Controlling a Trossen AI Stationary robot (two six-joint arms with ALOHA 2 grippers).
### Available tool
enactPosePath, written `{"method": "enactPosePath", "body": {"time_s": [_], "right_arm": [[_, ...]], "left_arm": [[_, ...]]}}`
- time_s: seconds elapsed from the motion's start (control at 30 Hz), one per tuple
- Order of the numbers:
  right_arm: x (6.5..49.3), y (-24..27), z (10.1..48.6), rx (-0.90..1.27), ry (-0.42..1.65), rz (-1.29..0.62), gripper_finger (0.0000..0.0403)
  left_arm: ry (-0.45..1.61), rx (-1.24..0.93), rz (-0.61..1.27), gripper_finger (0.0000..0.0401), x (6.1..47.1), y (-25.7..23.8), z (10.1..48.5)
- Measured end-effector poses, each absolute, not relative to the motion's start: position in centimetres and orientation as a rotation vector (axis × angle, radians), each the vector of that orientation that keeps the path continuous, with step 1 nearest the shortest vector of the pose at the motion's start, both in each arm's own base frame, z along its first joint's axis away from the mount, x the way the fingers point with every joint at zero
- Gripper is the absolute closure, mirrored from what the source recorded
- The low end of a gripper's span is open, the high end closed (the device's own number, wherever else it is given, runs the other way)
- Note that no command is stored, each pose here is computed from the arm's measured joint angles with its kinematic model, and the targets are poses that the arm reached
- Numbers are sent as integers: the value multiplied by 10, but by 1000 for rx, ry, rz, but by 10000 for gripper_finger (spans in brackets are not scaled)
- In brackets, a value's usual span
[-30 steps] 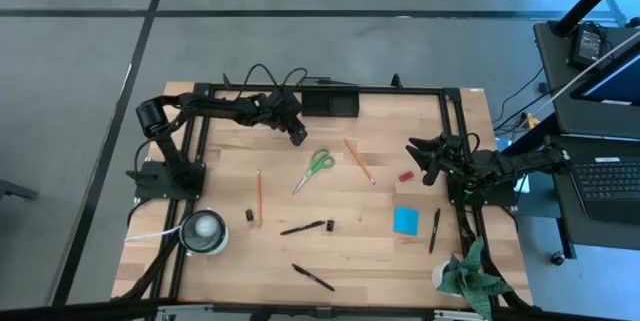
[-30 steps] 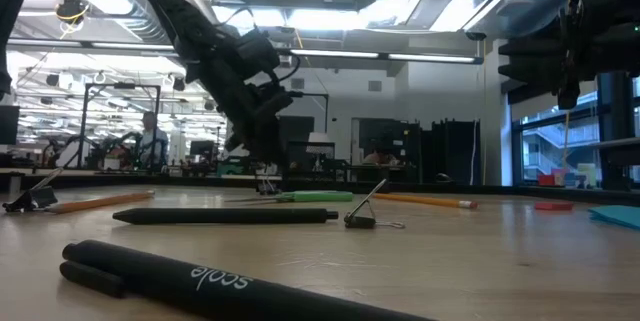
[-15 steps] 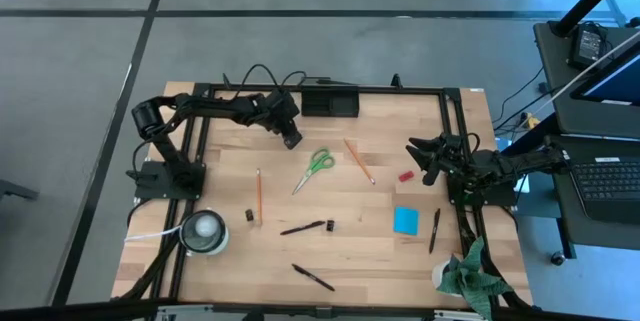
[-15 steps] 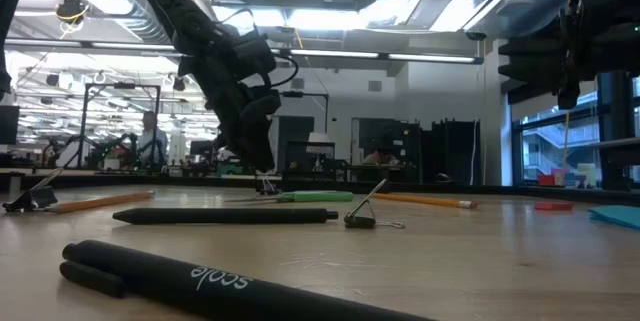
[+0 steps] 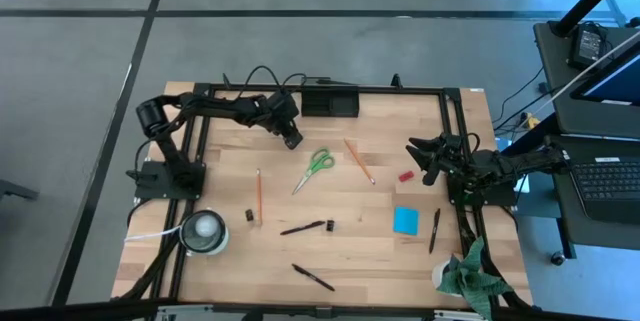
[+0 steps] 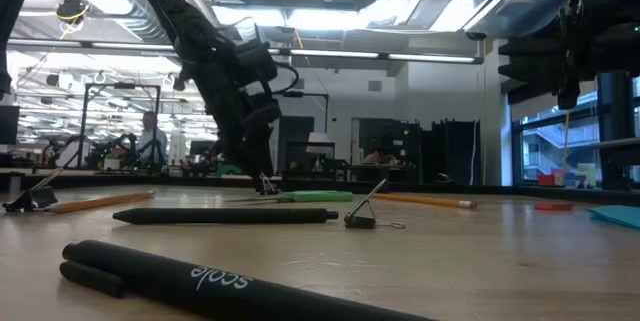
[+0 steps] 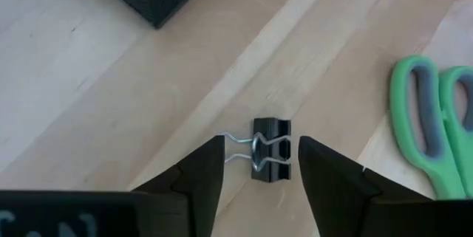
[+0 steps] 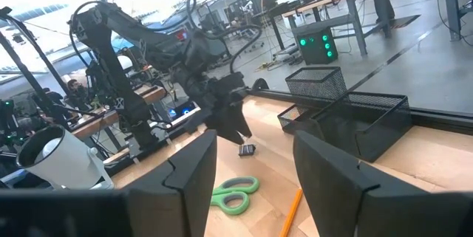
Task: Pick and place office supplies into organizer
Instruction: Put the top black binder clip into the desk organizer
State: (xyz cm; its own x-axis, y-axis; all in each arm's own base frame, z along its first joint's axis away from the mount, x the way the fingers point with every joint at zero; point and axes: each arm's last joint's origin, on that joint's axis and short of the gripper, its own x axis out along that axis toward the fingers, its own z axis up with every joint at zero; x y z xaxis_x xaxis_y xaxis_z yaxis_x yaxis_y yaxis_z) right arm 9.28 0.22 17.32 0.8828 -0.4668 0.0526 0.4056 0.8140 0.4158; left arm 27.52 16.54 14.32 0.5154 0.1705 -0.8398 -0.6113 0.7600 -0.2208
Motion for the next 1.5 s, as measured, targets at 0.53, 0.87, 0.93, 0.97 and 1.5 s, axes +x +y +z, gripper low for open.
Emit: {"method": "enactPosePath", "body": {"time_s": [0.53, 0.87, 0.93, 0.97, 1.5], "right_arm": [[93, 2, 173, 408, -155, -468, 221], [93, 2, 173, 408, -155, -468, 221], [93, 2, 173, 408, -155, -468, 221], [93, 2, 173, 408, -155, -468, 221], [93, 2, 173, 406, -155, -468, 221]], "left_arm": [[931, -550, 489, 315, 274, 165, 142], [929, -548, 490, 365, 275, 164, 142], [924, -548, 486, 378, 275, 165, 143], [921, -549, 484, 384, 275, 165, 143], [884, -523, 489, 398, 278, 167, 145]]}}
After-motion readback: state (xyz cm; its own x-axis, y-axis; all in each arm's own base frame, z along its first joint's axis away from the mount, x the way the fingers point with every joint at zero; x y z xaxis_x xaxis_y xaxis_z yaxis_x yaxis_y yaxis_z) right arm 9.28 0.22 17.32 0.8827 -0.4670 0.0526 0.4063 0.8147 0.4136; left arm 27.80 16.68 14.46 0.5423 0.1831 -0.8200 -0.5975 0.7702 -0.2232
